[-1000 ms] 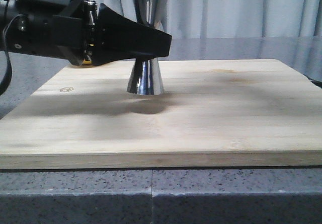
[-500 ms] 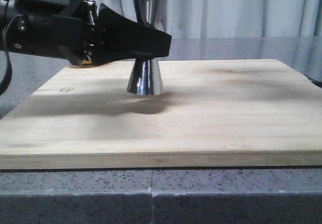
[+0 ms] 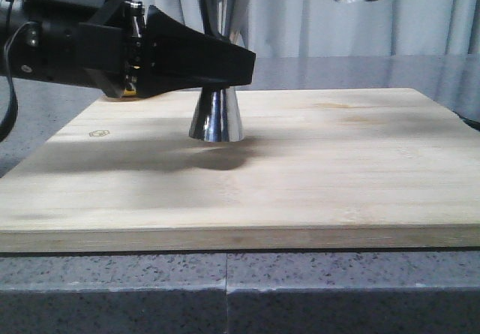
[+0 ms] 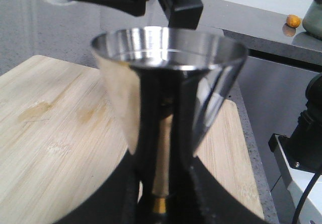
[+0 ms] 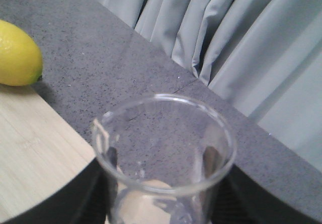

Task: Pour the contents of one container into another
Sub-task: 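Tilt the beaker upright and lower it toward the board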

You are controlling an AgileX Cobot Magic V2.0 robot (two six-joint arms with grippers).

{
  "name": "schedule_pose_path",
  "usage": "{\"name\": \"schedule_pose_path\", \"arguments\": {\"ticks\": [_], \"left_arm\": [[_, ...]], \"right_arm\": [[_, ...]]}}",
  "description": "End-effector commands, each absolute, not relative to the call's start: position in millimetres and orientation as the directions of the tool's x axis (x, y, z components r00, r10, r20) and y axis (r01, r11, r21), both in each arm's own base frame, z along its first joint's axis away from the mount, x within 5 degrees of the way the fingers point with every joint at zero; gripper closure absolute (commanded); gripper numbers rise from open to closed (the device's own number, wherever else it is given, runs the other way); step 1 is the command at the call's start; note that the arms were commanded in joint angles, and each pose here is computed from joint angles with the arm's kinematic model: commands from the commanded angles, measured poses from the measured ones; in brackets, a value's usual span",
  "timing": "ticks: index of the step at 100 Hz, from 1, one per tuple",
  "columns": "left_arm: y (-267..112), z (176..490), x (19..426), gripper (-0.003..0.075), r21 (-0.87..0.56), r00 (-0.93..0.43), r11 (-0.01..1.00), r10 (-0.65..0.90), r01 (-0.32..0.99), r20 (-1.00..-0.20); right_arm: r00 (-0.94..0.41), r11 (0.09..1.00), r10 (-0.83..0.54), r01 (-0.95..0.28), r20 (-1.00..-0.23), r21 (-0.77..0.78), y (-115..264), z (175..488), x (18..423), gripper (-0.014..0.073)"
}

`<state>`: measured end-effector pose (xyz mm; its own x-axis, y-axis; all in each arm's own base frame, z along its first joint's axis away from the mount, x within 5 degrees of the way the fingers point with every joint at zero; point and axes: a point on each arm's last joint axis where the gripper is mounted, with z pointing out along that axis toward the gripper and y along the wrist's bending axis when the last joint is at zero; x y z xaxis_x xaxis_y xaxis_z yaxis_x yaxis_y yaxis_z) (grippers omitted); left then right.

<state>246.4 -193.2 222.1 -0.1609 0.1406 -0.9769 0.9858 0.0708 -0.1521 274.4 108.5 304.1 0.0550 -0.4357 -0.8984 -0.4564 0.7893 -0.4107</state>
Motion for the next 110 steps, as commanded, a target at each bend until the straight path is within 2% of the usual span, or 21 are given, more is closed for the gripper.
{"name": "schedule_pose_path", "arguments": {"ticks": [1, 36, 77, 110], "left_arm": [[-196.3, 249.6, 237.6, 0.0739, -0.127, -0.127, -0.045, 0.003, 0.991, -0.992], [-196.3, 249.6, 237.6, 0.0739, -0.127, -0.127, -0.045, 0.003, 0.991, -0.992], [-196.3, 249.6, 237.6, 0.0739, -0.127, -0.127, -0.045, 0.003, 0.991, -0.992], [-196.3, 249.6, 237.6, 0.0739, -0.127, -0.127, -0.045, 0.003, 0.991, -0.992]], "right_arm": [[0.156, 0.833, -0.332, -0.415, -0.930, -0.367, 105.1, 317.9, 275.4, 0.0360], [0.145, 0.903, -0.194, -0.359, -0.970, -0.234, 91.4, 283.4, 282.0, 0.0360], [0.116, 0.922, -0.147, -0.344, -0.982, -0.178, 88.3, 245.5, 286.3, 0.0360], [0.125, 0.927, -0.127, -0.338, -0.984, -0.163, 89.8, 233.0, 293.4, 0.0360]]}}
